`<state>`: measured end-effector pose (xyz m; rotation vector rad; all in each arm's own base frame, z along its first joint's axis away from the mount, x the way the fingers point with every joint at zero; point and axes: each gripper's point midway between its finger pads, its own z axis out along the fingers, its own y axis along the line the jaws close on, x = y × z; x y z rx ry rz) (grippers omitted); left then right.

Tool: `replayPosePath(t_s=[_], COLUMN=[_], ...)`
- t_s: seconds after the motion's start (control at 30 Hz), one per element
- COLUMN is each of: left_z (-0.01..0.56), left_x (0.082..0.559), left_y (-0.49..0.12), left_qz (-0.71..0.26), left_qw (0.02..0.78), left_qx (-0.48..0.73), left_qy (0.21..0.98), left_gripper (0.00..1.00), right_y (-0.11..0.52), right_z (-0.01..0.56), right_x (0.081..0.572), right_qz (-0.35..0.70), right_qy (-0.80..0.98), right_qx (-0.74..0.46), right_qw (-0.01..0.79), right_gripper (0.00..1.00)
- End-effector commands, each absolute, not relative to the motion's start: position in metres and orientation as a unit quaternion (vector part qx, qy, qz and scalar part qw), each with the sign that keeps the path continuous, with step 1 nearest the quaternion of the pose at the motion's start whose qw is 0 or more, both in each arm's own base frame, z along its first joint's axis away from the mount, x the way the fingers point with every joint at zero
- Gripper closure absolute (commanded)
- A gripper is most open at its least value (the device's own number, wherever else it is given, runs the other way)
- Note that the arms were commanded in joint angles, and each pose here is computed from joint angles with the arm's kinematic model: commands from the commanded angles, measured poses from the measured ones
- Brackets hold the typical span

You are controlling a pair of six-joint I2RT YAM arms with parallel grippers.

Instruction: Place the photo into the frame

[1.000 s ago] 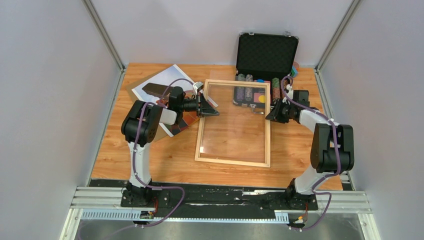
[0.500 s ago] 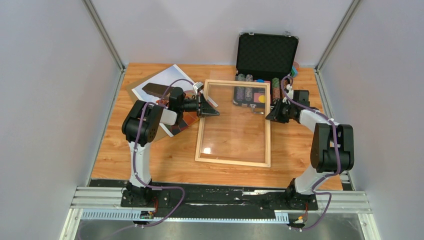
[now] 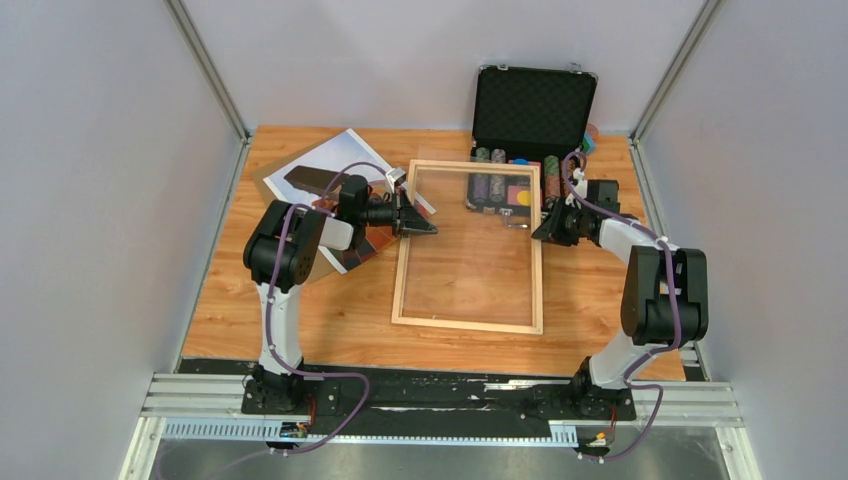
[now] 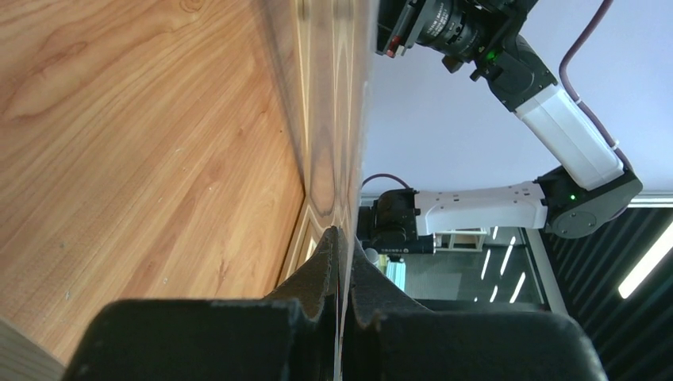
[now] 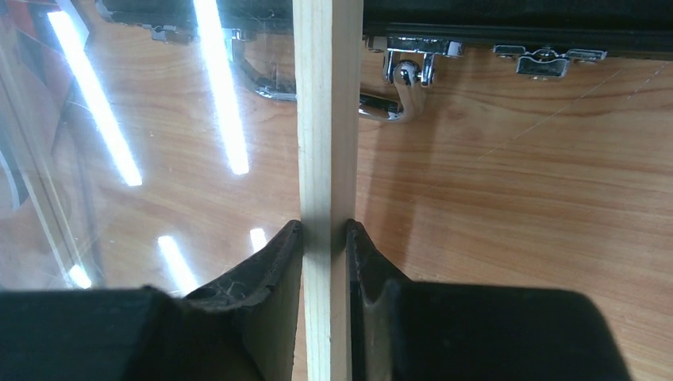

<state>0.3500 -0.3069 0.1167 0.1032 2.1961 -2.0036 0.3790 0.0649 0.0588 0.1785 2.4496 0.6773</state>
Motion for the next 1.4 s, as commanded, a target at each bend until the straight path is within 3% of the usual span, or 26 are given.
replayPosePath(t_s=[0.0,1.37], left_z=[0.112,0.148], left_x=[0.342,0.345], left_y=[-0.315,-0.317], left_qz=[-0.670,-0.714], left_qw=[0.077,0.043], left_qx=[0.044,0.013], left_qy=[0.737,0.699], left_gripper=[1.00,1.00], right_y=[0.071,0.069], right_z=[0.069,0.065], right_x=[0.391,0.392], right_qz=[0.268,0.262], right_qy=[0.910,0.913], right_qx=[0.051,0.051], right_qw=[0.311,0.309], right_gripper=[0.88,0.89])
